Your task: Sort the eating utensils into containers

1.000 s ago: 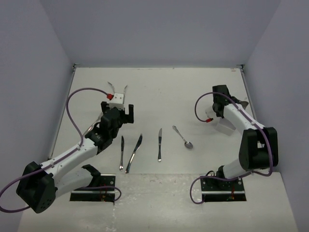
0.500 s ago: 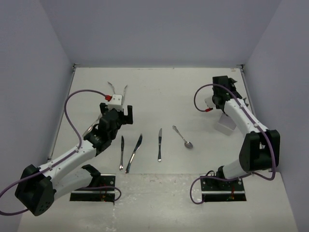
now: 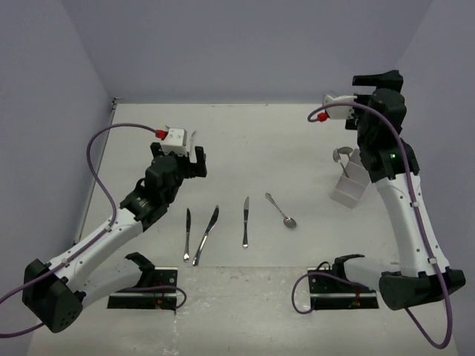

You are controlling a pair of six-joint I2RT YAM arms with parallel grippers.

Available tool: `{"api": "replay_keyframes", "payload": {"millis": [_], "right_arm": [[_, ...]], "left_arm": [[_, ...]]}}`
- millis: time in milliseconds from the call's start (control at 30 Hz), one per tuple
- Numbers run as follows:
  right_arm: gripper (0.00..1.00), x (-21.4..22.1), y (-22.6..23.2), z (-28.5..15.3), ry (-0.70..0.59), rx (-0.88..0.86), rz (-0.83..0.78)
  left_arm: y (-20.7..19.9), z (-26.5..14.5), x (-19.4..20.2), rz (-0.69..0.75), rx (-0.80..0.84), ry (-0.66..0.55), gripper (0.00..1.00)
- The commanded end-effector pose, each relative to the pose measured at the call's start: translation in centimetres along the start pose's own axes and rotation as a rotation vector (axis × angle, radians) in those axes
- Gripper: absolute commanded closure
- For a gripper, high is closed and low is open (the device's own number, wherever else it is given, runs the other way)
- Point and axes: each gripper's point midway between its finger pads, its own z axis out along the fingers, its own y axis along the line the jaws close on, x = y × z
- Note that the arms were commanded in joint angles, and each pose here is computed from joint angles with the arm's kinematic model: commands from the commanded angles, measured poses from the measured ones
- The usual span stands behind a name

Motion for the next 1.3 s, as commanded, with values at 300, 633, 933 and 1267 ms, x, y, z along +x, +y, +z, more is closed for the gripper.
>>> {"api": "replay_keyframes", "payload": {"millis": [300, 633, 933, 1267], "right_arm": [[0.01, -15.8, -10.7, -4.4, -0.896, -0.331, 1.847], [0.01, -25.8, 12.5, -5.4, -0.352, -0.833, 1.626], [0.01, -28.4, 28.2, -9.4, -0.063, -1.137, 1.406], [0.01, -31.7, 35.2, -8.5, 0.168, -1.195, 1.289]], "left_arm": [[0.6, -0.7, -4.2, -0.073, -0.053, -0.053, 0.00], [0.6, -0.7, -3.2, 0.023, -0.026, -0.043, 0.00], [-0.4, -0.4, -1.6, 0.021, 0.034, -0.029, 0.00], [-0.7, -0.1, -1.2, 0.030, 0.053, -0.019, 0.00]]}}
